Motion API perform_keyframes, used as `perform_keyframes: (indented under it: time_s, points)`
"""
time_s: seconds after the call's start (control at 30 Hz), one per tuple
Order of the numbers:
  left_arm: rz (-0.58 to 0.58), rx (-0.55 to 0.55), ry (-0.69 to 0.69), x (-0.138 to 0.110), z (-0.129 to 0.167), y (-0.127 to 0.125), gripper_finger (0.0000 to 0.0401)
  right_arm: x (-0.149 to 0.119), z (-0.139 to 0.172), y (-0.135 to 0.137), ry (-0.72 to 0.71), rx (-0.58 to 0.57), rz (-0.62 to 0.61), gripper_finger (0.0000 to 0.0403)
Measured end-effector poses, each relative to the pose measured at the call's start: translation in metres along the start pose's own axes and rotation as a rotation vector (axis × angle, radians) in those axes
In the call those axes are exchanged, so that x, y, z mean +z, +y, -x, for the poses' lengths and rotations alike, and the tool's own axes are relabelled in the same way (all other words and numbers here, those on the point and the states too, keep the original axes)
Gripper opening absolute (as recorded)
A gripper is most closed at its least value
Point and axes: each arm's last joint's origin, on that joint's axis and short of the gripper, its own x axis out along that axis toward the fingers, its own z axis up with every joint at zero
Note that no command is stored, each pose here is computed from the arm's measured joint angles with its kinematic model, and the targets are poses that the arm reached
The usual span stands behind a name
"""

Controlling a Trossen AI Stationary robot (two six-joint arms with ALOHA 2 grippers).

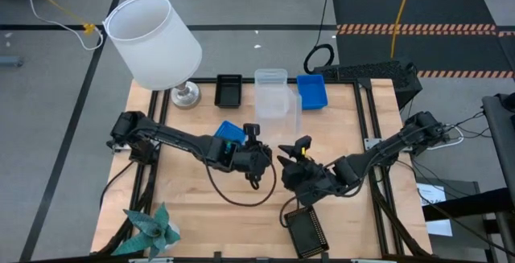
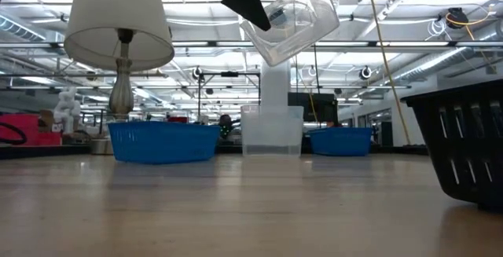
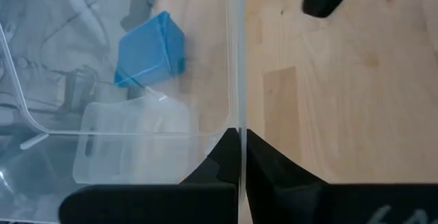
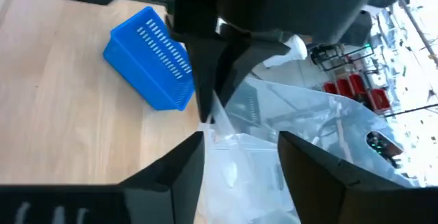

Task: Stack baskets by color
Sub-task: Stack the bottom transparent bin on the stacked transparent bins

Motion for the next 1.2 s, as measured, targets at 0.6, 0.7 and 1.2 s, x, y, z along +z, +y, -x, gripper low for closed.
perform_keyframes:
  time_s: [0.6, 0.7, 1.2]
  points:
    - [-0.116, -0.012, -0.051, 0.005, 0.015, -0.02, 0.0009, -0.012, -0.002, 0.001, 0.078, 0.025, 0.061, 0.0096]
    - [-0.115, -0.012, -0.054, 0.006, 0.015, -0.02, 0.0009, -0.014, -0.003, 0.002, 0.091, 0.032, 0.075, 0.0071]
    - [-0.127, -0.024, -0.118, 0.012, 0.024, -0.028, 0.0043, -0.016, -0.002, 0.003, 0.098, 0.073, 0.085, 0.0004]
